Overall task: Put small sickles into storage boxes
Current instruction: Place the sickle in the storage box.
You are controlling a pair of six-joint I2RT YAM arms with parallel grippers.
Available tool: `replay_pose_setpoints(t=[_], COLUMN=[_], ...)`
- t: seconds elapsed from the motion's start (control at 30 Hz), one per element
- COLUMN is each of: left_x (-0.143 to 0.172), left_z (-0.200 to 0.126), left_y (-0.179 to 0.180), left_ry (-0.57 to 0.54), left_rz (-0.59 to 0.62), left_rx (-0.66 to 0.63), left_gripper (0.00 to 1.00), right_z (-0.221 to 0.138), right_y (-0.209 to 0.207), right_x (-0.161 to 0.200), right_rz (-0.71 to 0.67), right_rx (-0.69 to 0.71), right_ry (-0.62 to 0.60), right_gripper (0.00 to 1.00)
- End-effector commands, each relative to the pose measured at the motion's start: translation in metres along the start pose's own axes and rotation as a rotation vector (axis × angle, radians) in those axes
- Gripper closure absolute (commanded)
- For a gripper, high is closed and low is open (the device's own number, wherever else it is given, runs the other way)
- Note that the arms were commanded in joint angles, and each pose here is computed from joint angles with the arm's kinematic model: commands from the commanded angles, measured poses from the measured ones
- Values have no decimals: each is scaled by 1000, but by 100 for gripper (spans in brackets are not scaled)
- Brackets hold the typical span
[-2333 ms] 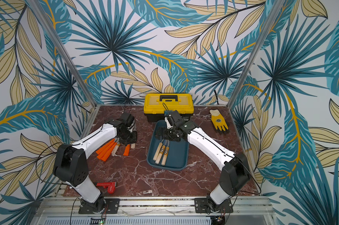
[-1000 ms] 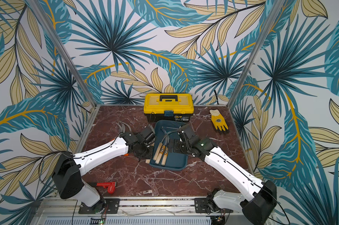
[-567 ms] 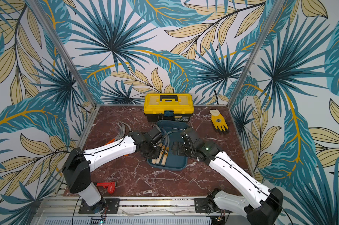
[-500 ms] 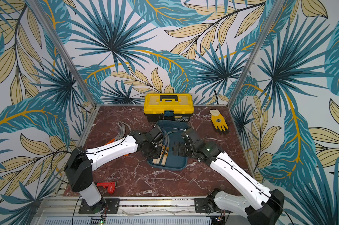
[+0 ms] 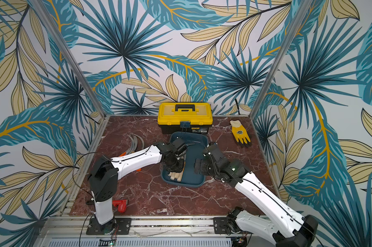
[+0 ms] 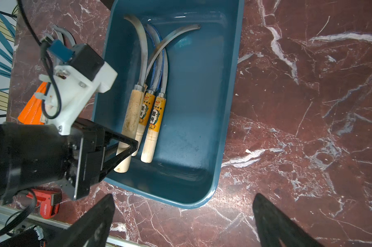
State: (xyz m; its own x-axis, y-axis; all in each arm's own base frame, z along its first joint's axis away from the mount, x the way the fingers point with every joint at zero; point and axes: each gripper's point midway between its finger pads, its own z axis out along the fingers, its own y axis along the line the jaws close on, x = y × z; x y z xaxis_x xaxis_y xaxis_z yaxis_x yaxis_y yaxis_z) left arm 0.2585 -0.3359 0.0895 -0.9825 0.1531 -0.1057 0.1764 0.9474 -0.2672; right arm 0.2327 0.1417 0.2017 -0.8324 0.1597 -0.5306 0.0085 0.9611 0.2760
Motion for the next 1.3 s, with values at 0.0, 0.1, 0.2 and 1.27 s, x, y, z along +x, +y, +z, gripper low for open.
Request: replay_pose_setpoints(t=[0.0,0.1,0.2,1.27], left_x=[-6,-6,-8,-20], left_z=[1,9,17,40], left_y=[-13,-17,-20,-31], left_ry=[-1,15,24,48], left_rz=[5,2,-2,20], left_rx=[36,45,57,64], left_gripper=[100,100,100,71], right_z=[3,4,4,13], right_y=[-9,-10,-10,-11], right_x=[7,6,5,-5], right_rz=[-4,-9,-18,-54], right_rx=[42,48,54,73], right_ry=[15,13,10,10], right_gripper=[0,0,0,0])
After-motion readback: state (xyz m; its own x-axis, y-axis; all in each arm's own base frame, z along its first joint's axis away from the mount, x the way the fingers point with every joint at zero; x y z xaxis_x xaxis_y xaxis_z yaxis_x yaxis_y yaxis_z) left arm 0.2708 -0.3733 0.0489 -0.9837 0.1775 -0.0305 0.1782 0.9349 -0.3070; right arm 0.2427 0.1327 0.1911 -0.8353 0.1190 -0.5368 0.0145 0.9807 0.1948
